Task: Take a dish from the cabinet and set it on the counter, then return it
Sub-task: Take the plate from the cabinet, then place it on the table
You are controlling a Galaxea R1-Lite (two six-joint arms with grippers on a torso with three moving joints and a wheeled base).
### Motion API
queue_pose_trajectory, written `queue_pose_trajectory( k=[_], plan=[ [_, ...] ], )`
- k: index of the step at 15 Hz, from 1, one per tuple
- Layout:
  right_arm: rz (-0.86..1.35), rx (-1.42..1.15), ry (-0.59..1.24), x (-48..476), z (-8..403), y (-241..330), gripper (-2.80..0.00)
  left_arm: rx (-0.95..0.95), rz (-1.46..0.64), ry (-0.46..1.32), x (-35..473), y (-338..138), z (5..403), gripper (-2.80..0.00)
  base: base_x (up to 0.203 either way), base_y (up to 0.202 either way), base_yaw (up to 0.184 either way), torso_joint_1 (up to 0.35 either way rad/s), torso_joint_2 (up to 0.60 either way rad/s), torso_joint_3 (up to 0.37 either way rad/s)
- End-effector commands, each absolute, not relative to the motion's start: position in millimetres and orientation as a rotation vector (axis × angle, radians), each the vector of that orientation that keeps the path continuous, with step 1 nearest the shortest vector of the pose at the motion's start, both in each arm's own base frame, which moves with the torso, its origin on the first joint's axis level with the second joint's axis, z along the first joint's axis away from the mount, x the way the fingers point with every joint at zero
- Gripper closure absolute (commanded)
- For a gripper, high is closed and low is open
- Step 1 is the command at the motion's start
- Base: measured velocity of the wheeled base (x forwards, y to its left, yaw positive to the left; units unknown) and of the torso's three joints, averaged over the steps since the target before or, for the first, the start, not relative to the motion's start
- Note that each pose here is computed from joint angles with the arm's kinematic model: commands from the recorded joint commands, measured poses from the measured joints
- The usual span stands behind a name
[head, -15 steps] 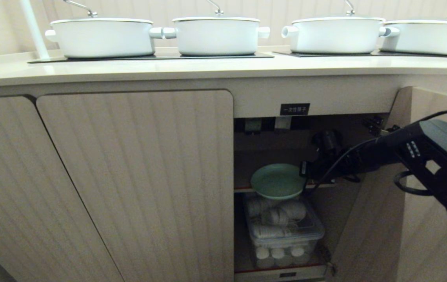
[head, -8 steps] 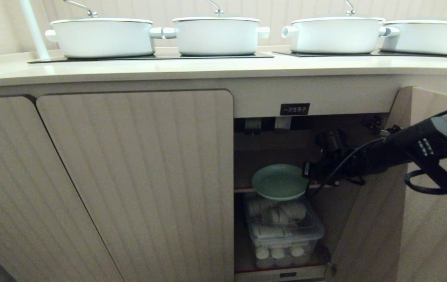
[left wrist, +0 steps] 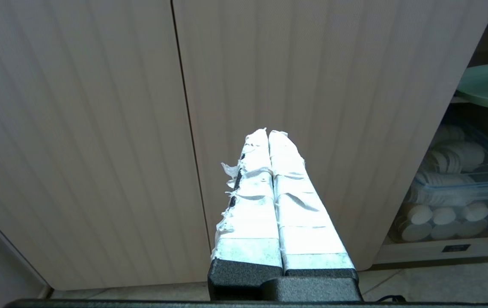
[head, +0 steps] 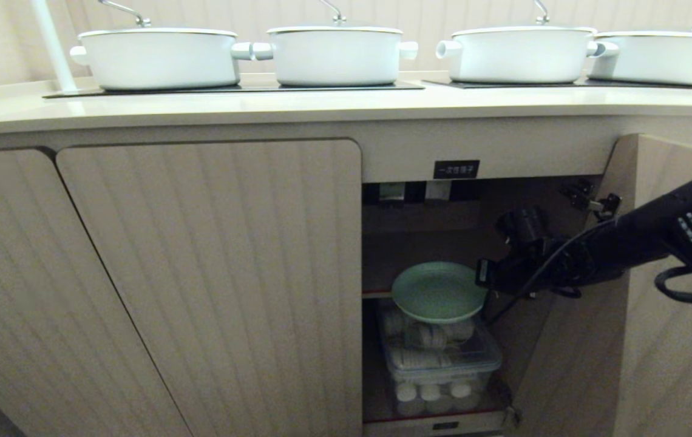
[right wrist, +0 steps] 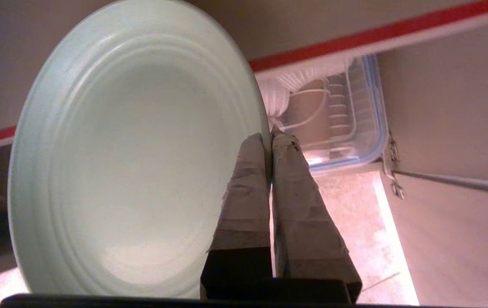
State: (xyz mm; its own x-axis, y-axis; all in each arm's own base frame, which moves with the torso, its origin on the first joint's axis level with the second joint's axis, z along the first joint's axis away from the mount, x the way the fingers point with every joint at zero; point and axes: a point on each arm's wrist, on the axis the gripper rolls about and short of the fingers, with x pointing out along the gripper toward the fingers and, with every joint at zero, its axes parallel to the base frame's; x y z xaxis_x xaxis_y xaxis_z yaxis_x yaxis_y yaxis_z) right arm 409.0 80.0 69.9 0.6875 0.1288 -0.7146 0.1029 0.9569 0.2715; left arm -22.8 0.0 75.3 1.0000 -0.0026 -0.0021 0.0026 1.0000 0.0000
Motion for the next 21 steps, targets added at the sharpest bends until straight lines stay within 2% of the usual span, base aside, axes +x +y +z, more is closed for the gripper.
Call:
queue_pose_trajectory(
  k=[1, 21],
  plan=[
    [0.02, 0.305, 0.804, 400, 75, 80, 0.0, 0.0, -0.002, 0.002, -23, 0, 75, 0.0, 0.0, 0.0, 0.0, 0.0, 0.0, 0.0],
    [0.038, 0.294, 0.834, 284, 94, 63, 0.0, 0.0, -0.003, 0.002, -23, 0, 75, 0.0, 0.0, 0.0, 0.0, 0.0, 0.0, 0.0]
  ],
)
